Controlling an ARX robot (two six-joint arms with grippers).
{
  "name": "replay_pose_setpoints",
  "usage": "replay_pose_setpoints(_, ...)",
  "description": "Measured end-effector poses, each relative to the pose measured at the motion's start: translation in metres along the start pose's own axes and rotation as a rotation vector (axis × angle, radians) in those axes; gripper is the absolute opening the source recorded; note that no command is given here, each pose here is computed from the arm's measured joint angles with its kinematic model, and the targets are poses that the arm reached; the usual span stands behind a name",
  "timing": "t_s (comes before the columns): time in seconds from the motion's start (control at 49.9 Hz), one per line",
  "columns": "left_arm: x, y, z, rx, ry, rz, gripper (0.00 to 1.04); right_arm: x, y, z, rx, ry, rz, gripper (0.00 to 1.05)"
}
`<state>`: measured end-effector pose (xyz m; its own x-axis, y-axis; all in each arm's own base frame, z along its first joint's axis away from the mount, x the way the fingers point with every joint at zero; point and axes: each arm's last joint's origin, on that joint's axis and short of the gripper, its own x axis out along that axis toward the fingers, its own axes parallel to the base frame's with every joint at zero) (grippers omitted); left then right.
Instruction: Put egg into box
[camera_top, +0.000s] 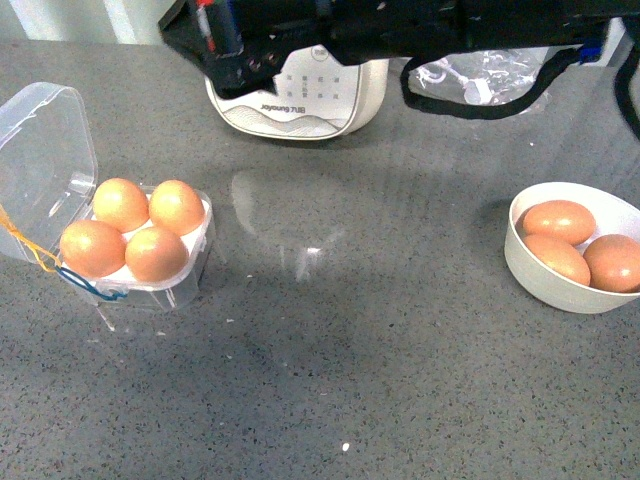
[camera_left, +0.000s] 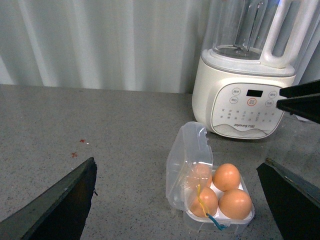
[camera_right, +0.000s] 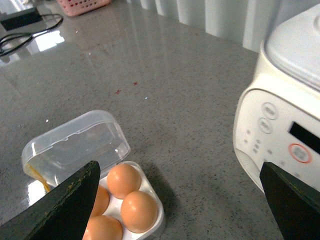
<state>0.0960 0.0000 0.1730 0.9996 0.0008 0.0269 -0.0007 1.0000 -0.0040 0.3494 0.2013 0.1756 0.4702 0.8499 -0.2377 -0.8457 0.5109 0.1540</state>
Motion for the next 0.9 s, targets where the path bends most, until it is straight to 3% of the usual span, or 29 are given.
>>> replay_pose_setpoints(0.1, 0.0, 0.0, 0.0, 0.0, 0.0, -0.001, 0.98, -0.003, -0.002, -0.001, 0.031, -0.001, -0.025, 0.97)
replay_pose_setpoints(0.14, 0.0, 0.0, 0.0, 0.0, 0.0, 0.0, 0.98, -0.003, 0.002, -0.006, -0.019, -0.076, -0.214, 0.9)
replay_pose_setpoints(0.16, 0.0, 0.0, 0.0, 0.0, 0.0, 0.0, 0.98, -0.009, 0.003, -0.01, -0.041, -0.135, -0.395, 0.85)
replay_pose_setpoints(0.221, 0.0, 0.0, 0.0, 0.0, 0.0, -0.002, 0.98, -0.028, 0.006, -0.018, -0.047, -0.217, -0.673, 0.75)
replay_pose_setpoints(0.301, 0.0, 0.0, 0.0, 0.0, 0.0, 0.001, 0.98, -0.065, 0.006, -0.026, -0.028, -0.299, -0.934, 0.62)
replay_pose_setpoints(0.341, 0.0, 0.0, 0.0, 0.0, 0.0, 0.001, 0.98, -0.08, 0.006, -0.029, -0.021, -0.317, -0.985, 0.56)
replay_pose_setpoints(0.461, 0.0, 0.0, 0.0, 0.0, 0.0, -0.001, 0.98, -0.127, 0.007, -0.045, -0.01, -0.303, -1.051, 0.35)
replay_pose_setpoints(0.521, 0.0, 0.0, 0.0, 0.0, 0.0, -0.001, 0.98, -0.149, 0.014, -0.056, -0.008, -0.281, -1.042, 0.2)
replay_pose_setpoints(0.642, 0.0, 0.0, 0.0, 0.0, 0.0, 0.001, 0.98, -0.169, 0.023, -0.061, -0.011, -0.285, -1.021, 0.03)
replay_pose_setpoints(0.902, 0.0, 0.0, 0.0, 0.0, 0.0, 0.0, 0.98, -0.215, 0.041, -0.076, -0.009, -0.279, -1.033, 0.03)
